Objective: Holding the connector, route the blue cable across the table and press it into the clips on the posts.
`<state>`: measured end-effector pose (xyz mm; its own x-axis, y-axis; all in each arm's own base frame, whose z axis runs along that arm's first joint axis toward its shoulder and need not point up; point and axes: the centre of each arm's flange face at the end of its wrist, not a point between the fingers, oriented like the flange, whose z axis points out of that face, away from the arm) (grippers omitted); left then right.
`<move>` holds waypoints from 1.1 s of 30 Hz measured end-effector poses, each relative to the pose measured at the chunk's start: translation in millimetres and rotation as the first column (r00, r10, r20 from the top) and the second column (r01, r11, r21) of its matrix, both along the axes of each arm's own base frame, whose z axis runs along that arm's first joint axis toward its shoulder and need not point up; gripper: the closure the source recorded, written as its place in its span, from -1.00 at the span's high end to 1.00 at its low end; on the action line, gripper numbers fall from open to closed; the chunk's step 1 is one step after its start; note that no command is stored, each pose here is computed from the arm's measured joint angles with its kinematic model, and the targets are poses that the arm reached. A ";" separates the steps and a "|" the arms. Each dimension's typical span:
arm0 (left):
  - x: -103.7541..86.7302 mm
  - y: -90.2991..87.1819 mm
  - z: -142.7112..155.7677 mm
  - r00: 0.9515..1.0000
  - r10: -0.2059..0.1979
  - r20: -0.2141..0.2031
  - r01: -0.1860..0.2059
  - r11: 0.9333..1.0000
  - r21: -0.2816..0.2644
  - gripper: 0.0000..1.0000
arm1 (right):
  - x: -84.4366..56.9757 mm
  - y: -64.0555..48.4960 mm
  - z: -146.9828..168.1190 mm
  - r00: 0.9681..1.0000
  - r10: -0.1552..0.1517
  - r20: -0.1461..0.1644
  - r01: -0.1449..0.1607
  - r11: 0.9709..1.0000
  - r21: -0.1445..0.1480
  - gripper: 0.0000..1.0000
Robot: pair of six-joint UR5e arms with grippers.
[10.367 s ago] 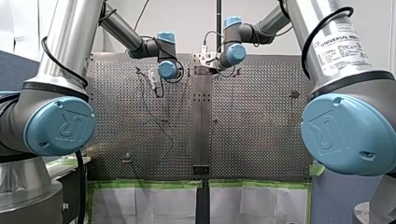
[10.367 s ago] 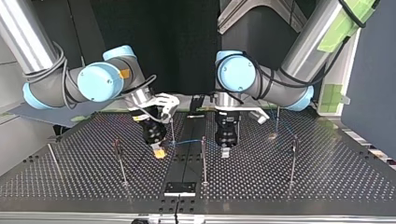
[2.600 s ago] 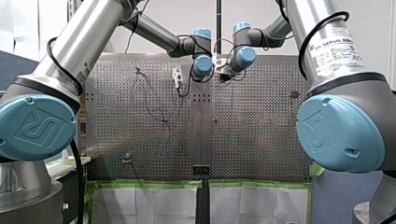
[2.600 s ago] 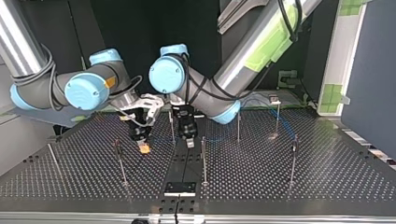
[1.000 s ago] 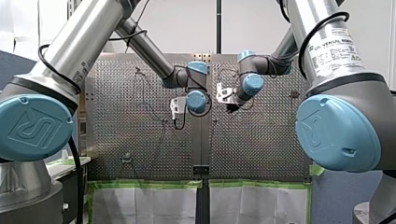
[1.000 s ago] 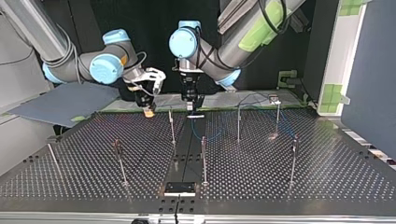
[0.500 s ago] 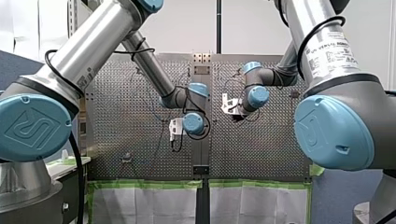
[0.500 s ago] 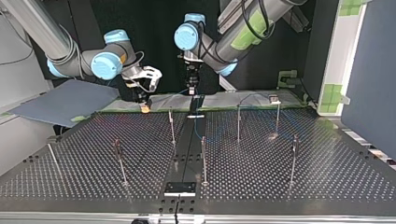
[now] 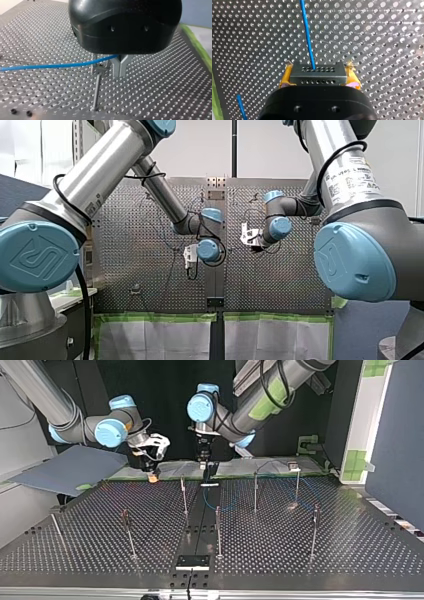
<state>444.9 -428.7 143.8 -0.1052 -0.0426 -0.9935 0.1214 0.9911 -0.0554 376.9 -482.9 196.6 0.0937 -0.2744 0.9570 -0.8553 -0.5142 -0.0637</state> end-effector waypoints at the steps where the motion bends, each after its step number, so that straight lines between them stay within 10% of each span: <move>1: 2.1 0.6 0.8 1.000 -0.001 0.001 0.001 1.000 -0.001 -1.00 | -0.5 -0.7 -0.3 1.000 0.000 0.002 0.000 1.000 0.000 -1.00; 19: 34.3 -3.7 -28.1 0.999 -0.015 -0.038 0.015 1.000 0.001 -1.00 | -9.5 -18.2 -0.2 0.998 0.002 0.058 -0.001 1.000 -0.028 -1.00; 33: 81.8 -11.1 5.6 1.000 -0.015 0.026 0.017 0.999 -0.044 -1.00 | -21.5 -43.4 -2.8 0.997 -0.012 0.073 0.015 0.999 -0.036 -1.00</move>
